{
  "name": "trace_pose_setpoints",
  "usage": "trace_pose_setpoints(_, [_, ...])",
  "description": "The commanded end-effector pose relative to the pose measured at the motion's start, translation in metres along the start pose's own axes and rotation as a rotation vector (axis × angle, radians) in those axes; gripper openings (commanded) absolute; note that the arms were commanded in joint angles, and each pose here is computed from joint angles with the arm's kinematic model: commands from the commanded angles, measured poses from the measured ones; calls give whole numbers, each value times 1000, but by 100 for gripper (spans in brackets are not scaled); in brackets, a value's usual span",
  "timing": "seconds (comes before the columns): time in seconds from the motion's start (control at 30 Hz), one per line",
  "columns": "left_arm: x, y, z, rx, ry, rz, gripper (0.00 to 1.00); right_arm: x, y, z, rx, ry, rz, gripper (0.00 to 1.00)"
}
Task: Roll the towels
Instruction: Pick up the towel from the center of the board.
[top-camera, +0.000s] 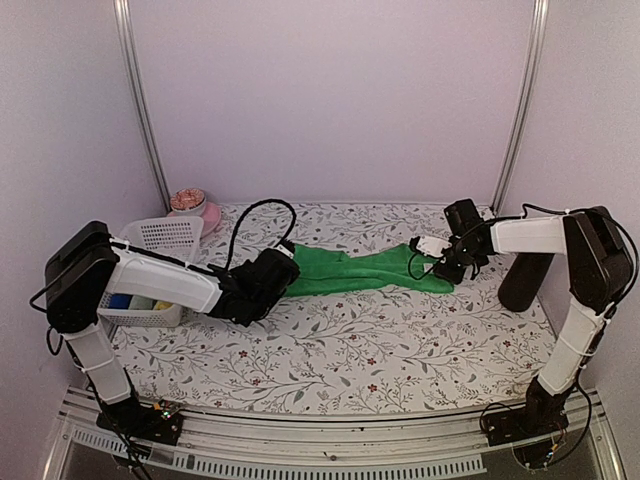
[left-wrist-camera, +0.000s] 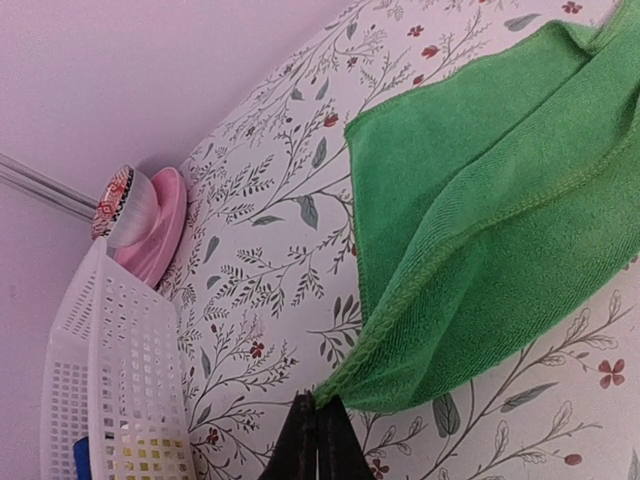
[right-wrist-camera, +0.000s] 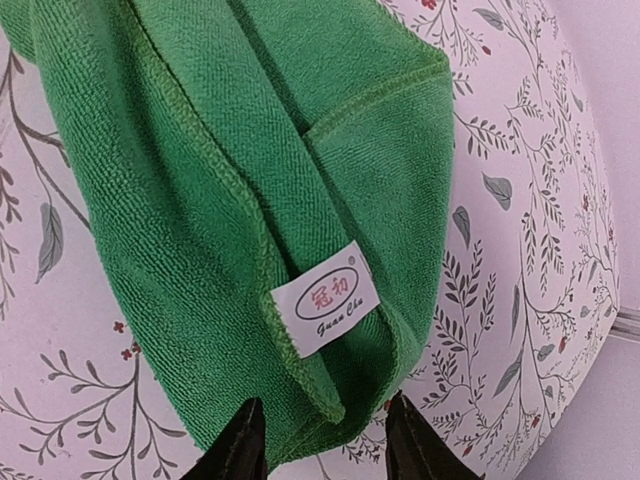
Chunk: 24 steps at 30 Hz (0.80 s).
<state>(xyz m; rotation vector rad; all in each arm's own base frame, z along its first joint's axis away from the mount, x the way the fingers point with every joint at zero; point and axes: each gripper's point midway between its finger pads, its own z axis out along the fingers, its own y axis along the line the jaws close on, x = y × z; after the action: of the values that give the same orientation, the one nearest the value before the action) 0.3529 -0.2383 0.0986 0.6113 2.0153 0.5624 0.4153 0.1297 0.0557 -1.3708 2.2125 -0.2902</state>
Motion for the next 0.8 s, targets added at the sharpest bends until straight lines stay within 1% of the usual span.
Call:
trace_pose_setpoints(0.0, [-6,-7,-1,17,-8,-10,0,2,-1,3,23,9,-11,42])
trace_pose_setpoints(0.13, [-5,-9,0,21,-4,-6,0,4,-3,7,41,16,-12,42])
trace_pose_setpoints(0.3, [-5,-11,1,23,0,0,0,6,4,15,25,29,-21,38])
trace_pose_setpoints(0.53, [-4,-12,2,24,2,-1,0,4,11,17,10,26,-34,37])
trace_pose_setpoints(0.63, [-5,-12,1,26,2,0,0,4,10,17,15,28,-33,29])
trace_pose_setpoints(0.77, [-5,-13,1,27,2,0,0,6,12,19,13,38,-36,27])
